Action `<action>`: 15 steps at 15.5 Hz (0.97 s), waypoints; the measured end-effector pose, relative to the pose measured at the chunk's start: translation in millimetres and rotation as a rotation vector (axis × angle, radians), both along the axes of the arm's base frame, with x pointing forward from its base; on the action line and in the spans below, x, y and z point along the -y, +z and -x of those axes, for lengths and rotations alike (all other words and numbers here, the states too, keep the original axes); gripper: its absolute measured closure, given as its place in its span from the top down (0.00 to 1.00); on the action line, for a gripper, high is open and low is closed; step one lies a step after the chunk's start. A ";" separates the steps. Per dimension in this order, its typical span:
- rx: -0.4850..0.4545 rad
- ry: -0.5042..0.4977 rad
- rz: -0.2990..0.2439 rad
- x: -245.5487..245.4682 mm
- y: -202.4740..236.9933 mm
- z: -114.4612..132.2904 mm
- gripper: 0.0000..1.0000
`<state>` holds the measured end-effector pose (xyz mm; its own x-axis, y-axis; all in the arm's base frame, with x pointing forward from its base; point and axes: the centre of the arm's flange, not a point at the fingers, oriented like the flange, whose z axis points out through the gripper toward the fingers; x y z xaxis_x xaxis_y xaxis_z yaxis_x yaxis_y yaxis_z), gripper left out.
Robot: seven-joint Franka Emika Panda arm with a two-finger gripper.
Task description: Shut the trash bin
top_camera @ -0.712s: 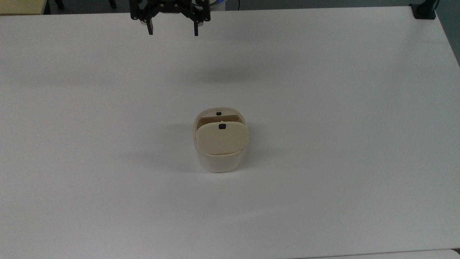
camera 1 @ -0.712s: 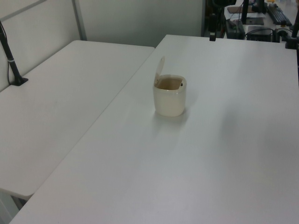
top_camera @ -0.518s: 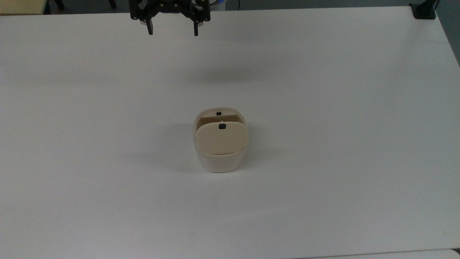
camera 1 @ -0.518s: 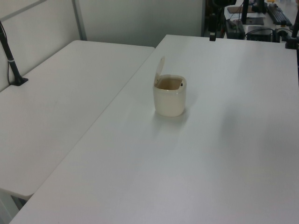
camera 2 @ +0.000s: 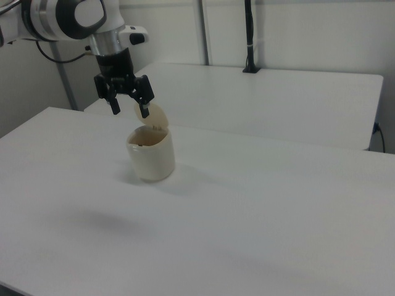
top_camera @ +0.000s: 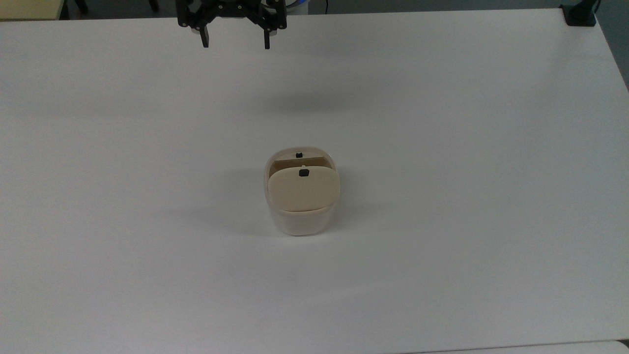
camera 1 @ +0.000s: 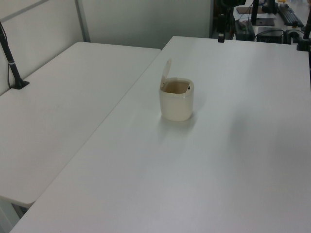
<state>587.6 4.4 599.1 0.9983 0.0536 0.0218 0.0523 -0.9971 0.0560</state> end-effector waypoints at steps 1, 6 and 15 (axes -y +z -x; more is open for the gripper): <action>0.000 0.000 0.000 0.0 0.0 0.0 0.97; 0.000 0.001 0.000 0.0 0.0 0.0 0.32; 0.069 0.024 0.001 -3.4 -3.1 -14.0 0.07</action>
